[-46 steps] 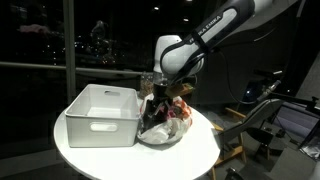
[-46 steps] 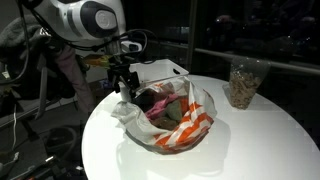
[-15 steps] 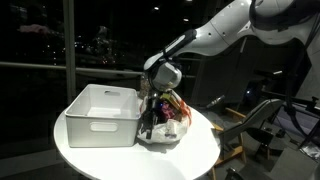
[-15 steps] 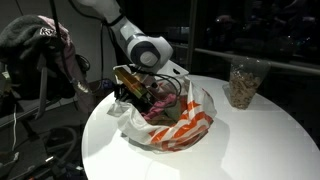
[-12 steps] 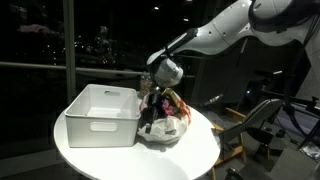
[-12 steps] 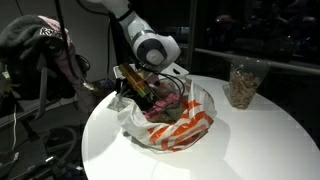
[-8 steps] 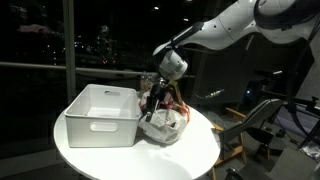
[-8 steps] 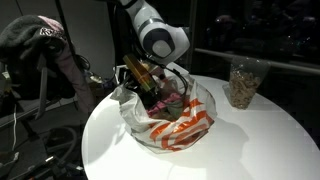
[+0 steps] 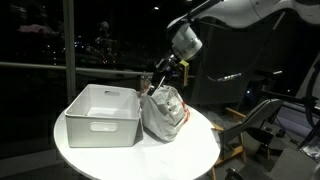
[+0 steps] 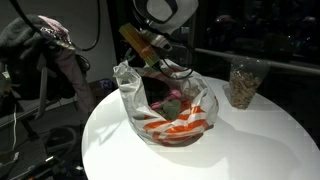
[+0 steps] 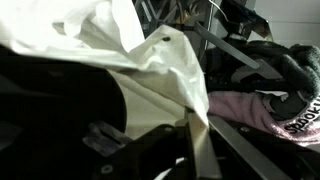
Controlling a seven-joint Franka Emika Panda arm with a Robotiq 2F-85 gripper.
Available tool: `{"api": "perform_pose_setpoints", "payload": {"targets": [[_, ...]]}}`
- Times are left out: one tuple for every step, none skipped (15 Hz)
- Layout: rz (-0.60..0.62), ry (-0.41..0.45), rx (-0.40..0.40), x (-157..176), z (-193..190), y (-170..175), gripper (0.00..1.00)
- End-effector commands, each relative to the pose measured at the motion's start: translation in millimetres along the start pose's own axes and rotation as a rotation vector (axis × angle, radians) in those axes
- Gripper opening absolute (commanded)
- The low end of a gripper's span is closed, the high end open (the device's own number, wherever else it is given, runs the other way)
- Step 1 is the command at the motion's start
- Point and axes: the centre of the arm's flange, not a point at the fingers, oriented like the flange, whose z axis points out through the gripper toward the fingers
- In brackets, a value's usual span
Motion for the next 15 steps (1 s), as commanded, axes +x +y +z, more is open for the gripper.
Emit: {"api": "perform_pose_setpoints", "payload": {"targets": [[-0.098, 0.126, -0.07, -34, -30, -58, 0.0], [-0.12, 0.149, -0.093, -38, -36, -67, 0.0], [-0.141, 0.178, -0.117, -41, -42, -75, 0.0], [-0.162, 0.191, -0.134, -43, -45, -81, 0.0], [-0.171, 0.189, -0.15, -42, -45, -84, 0.0], [-0.168, 0.163, -0.162, -37, -39, -83, 0.0], [-0.169, 0.146, -0.159, -34, -33, -82, 0.0], [-0.168, 0.118, -0.158, -30, -22, -79, 0.0], [-0.171, 0.092, -0.159, -27, -10, -79, 0.0], [-0.174, 0.065, -0.167, -25, 1, -79, 0.0], [-0.178, 0.047, -0.183, -27, 10, -82, 0.03], [-0.183, 0.037, -0.208, -28, 18, -85, 0.27], [-0.172, 0.051, -0.263, -30, 26, -88, 0.28], [-0.165, 0.081, -0.322, -32, 32, -92, 0.3], [-0.155, 0.115, -0.368, -35, 35, -95, 0.36]]}}
